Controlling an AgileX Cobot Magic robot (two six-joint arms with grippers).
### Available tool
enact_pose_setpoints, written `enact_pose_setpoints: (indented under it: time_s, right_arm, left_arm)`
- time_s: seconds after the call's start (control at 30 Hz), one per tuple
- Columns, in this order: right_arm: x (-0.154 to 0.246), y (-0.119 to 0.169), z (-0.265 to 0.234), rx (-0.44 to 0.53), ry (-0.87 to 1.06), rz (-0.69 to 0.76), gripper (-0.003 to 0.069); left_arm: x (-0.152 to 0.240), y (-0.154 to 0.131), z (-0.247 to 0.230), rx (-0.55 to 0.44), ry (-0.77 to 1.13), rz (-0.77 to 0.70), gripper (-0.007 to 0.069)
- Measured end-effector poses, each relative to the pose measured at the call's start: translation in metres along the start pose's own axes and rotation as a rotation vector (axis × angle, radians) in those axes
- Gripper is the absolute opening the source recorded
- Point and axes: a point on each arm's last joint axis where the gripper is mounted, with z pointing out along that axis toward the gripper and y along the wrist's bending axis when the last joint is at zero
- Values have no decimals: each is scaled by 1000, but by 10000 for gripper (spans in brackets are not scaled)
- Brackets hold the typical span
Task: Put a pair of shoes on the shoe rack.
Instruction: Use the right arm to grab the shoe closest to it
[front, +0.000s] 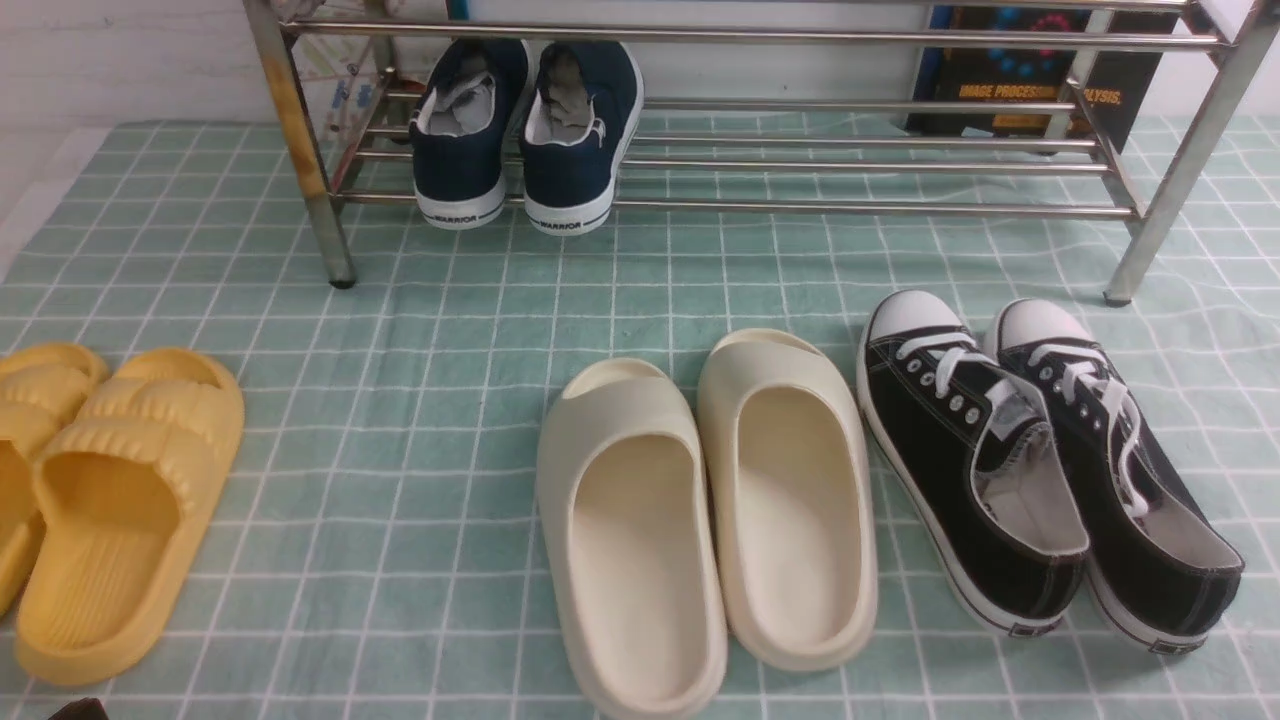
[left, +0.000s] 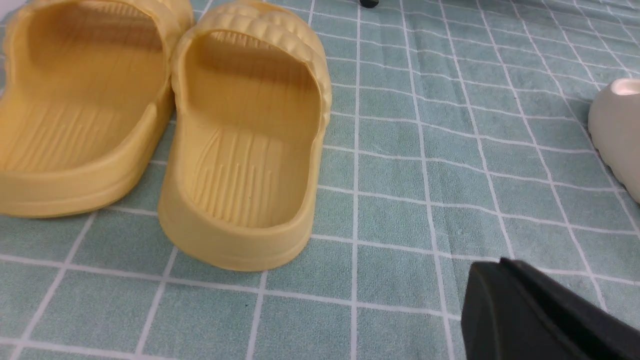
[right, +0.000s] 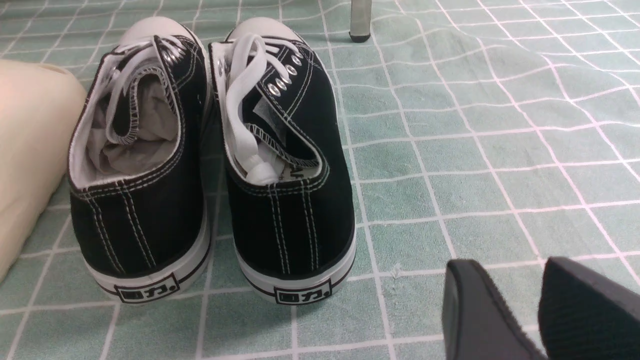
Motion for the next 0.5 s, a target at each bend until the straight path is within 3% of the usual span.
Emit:
enact_pose_setpoints:
  time_s: [0.5]
  right_arm:
    - [0,0,0,0,0,1,239]
  left_arm:
    - [0,0,0,0,0,0,8]
